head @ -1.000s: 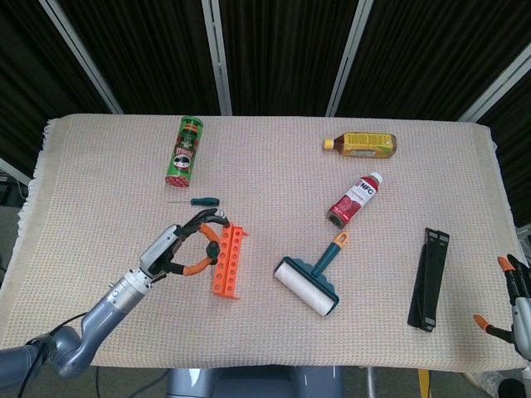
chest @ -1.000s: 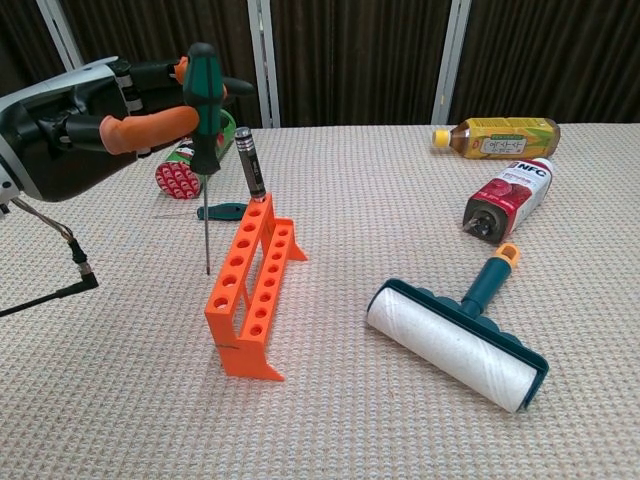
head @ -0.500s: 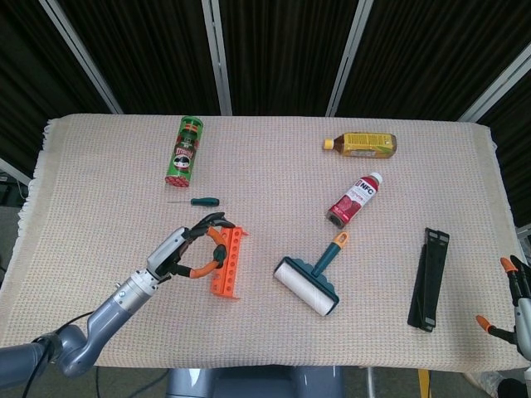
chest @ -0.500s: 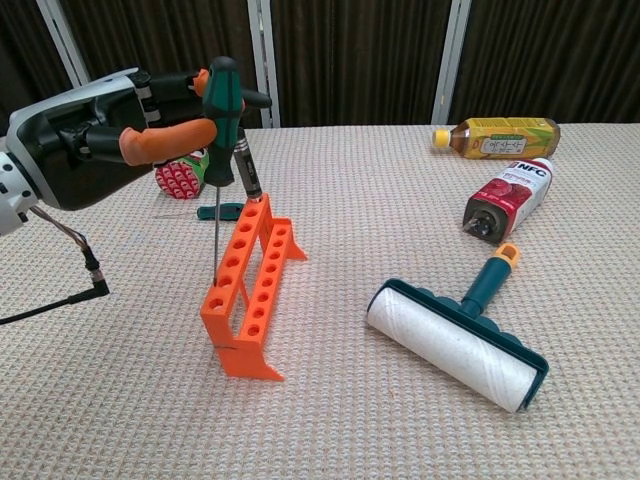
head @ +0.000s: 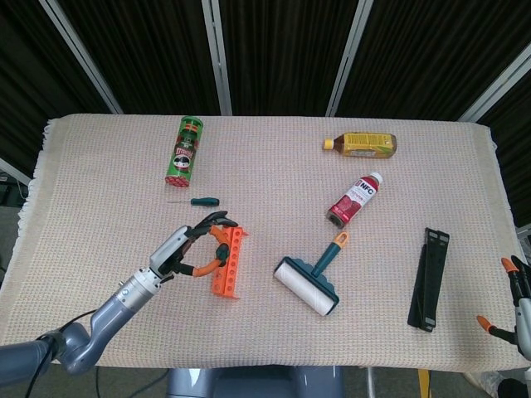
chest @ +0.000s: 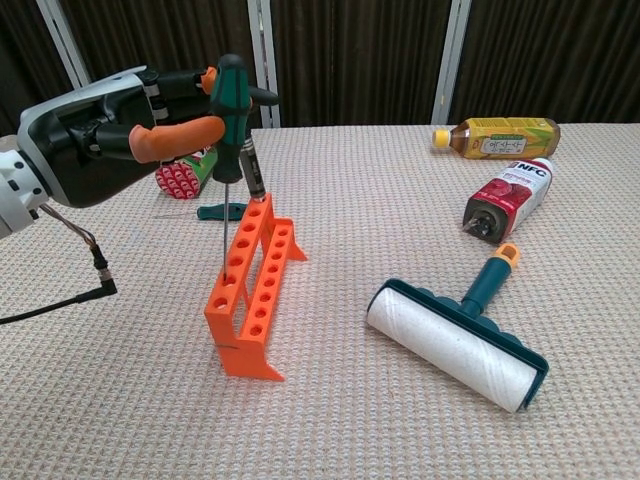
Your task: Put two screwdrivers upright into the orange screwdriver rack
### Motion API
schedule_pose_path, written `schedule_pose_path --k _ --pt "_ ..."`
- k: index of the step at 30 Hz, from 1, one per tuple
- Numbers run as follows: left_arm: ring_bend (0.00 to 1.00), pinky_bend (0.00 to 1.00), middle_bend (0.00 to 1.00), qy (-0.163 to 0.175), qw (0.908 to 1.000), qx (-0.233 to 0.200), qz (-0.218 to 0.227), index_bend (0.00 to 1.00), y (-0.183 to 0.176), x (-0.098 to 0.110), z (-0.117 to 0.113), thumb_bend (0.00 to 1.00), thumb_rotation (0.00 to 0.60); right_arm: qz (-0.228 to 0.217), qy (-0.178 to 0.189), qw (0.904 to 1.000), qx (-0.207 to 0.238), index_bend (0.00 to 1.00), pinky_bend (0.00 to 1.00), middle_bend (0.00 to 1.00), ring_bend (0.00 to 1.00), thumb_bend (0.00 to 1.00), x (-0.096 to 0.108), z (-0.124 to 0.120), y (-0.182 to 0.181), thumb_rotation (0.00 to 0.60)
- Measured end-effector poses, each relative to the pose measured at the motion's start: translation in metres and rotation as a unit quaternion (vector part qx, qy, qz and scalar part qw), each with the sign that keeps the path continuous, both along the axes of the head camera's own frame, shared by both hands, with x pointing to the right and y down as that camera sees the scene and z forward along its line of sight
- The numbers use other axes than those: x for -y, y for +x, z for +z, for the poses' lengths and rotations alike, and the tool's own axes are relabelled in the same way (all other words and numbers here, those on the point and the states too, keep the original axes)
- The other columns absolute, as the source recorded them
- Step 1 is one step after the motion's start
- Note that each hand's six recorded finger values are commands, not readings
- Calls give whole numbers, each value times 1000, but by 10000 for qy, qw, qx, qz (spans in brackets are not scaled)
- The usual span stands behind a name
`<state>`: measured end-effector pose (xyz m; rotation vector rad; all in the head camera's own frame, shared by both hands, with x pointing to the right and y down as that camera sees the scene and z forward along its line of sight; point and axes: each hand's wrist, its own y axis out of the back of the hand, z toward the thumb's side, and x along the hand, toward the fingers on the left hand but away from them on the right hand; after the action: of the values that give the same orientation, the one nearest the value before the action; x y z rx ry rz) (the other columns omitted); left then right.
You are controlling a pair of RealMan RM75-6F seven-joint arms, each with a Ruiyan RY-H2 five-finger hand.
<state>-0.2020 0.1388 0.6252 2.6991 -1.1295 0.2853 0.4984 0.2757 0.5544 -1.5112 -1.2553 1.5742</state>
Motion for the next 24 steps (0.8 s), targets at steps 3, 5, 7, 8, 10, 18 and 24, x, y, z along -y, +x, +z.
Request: schedule_pose_path --k 3,5,7,8,10,18,24 --pt "0 0 177 21 10000 14 23 625 1 0 0 546 599 15 -1 10000 -4 0 0 0 0 0 0 0 1 600" --pt "0 0 177 17 10000 38 34 625 0 0 0 547 599 27 -7 10000 -7 0 0 0 0 0 -1 0 1 600" --pt "0 0 177 3 10000 70 43 624 0 -1 2 546 600 30 -8 10000 -2 0 0 0 0 0 -1 0 1 600" --pt "0 0 177 -5 9999 92 50 624 0 -1 3 546 600 27 -8 10000 1 0 0 0 0 0 -1 0 1 600" --pt "0 0 177 -10 9999 141 70 624 0 -3 6 546 600 26 -2 10000 -2 0 0 0 0 0 0 0 2 600" --pt "0 0 177 -56 9997 207 120 624 0 -7 11 547 600 38 -10 10000 1 0 0 0 0 0 -1 1 2 600" --pt "0 0 176 -11 9993 317 202 625 -1 -12 15 547 600 37 -18 10000 10 0 0 0 0 0 0 2 3 600"
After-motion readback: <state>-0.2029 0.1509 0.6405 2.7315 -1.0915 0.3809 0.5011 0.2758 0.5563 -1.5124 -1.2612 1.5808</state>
